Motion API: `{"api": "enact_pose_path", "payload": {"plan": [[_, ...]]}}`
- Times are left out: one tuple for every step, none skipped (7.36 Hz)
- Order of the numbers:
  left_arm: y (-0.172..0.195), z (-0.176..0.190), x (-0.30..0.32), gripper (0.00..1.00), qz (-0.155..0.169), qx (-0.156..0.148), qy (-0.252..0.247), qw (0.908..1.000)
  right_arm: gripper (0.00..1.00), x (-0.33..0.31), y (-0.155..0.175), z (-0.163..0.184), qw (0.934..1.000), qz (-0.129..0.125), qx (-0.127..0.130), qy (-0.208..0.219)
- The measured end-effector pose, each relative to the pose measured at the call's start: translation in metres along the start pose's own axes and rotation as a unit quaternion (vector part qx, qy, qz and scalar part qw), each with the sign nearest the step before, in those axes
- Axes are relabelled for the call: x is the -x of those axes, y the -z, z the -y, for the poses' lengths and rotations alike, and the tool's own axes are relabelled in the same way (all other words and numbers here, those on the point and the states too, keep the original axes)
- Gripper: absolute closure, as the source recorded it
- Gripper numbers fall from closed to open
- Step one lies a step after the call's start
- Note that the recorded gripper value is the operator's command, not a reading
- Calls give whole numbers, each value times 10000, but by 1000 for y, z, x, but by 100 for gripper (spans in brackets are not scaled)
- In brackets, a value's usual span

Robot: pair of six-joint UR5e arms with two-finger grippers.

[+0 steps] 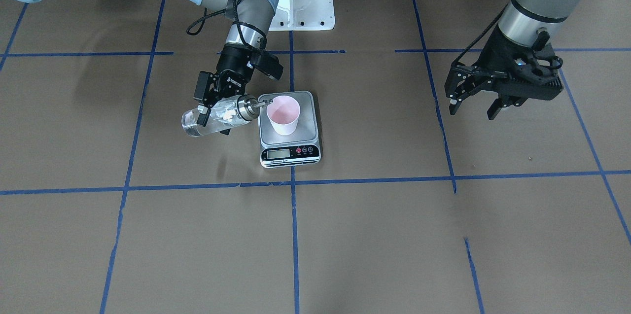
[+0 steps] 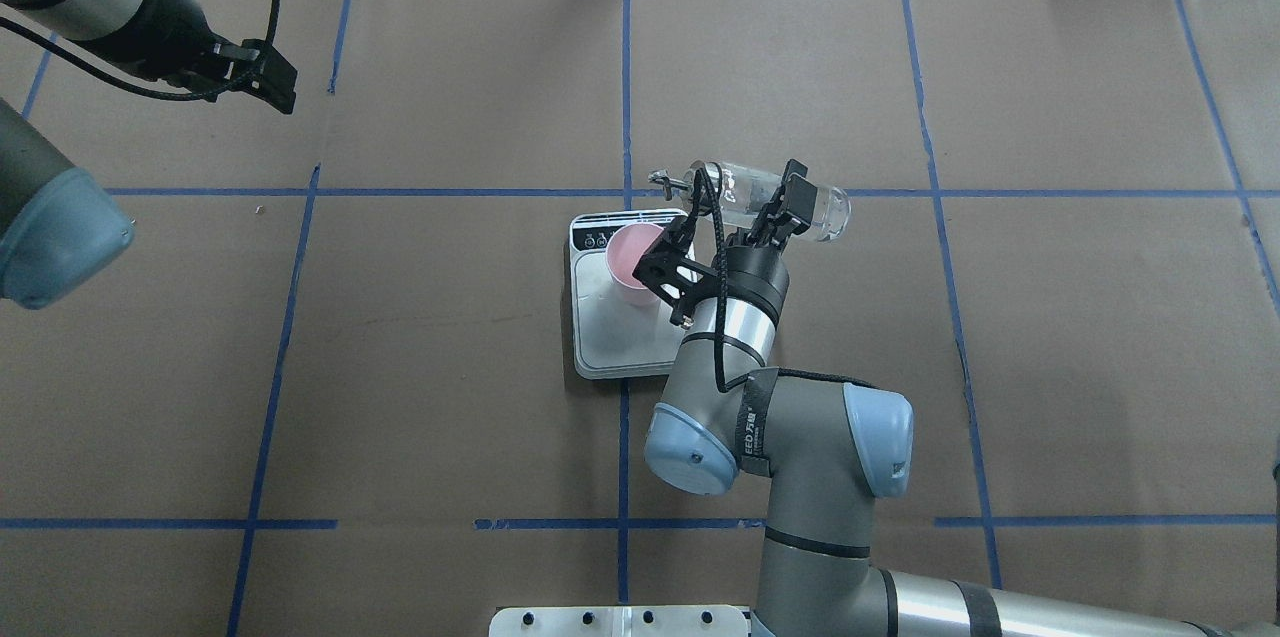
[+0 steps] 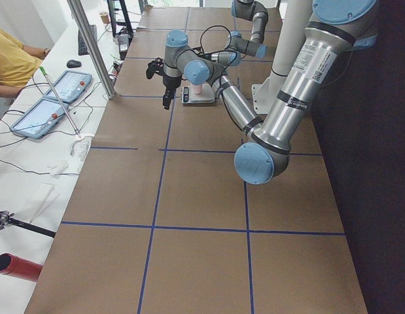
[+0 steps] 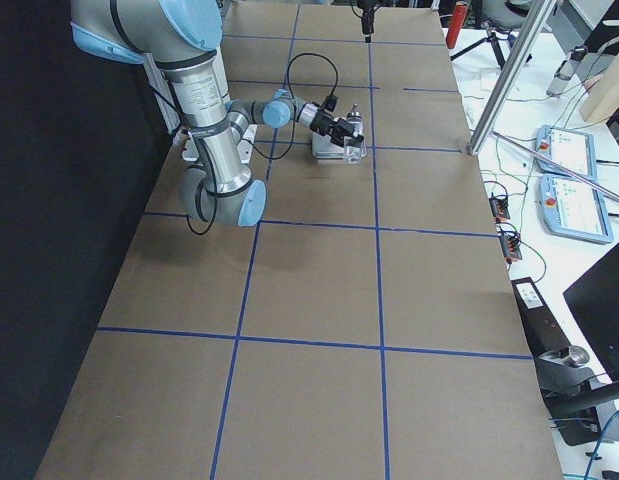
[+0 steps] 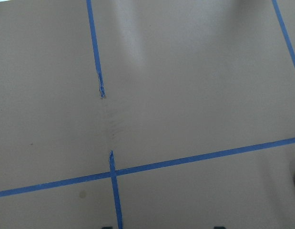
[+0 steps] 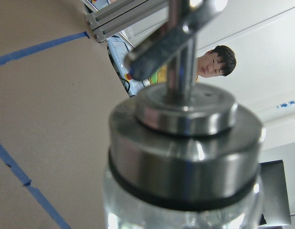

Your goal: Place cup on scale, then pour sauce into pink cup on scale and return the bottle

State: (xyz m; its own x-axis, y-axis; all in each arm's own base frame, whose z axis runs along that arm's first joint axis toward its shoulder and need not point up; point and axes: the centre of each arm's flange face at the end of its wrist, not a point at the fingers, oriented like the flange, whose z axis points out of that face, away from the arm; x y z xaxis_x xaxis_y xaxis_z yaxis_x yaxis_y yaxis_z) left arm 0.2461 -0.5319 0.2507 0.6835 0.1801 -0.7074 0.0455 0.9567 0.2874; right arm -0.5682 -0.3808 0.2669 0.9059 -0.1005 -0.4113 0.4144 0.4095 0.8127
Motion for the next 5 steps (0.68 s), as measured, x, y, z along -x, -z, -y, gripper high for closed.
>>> {"api": "enact_pose_path", "payload": {"plan": [[1, 0, -1, 23, -6, -4, -4, 10000, 100, 2, -1, -2, 9997, -96, -46, 208], [1, 1, -2, 23, -12, -8, -7, 10000, 100, 3, -2, -4, 9987, -222, -76, 457], [2, 1, -2, 23, -19, -14, -9, 10000, 100, 4, -2, -7, 9971, -332, -91, 676], [4, 2, -3, 23, -27, -24, -10, 10000, 100, 5, -1, -8, 9960, -397, -123, 794], [5, 2, -4, 23, -36, -32, -14, 10000, 100, 5, 1, -8, 9945, -470, -170, 920]]}}
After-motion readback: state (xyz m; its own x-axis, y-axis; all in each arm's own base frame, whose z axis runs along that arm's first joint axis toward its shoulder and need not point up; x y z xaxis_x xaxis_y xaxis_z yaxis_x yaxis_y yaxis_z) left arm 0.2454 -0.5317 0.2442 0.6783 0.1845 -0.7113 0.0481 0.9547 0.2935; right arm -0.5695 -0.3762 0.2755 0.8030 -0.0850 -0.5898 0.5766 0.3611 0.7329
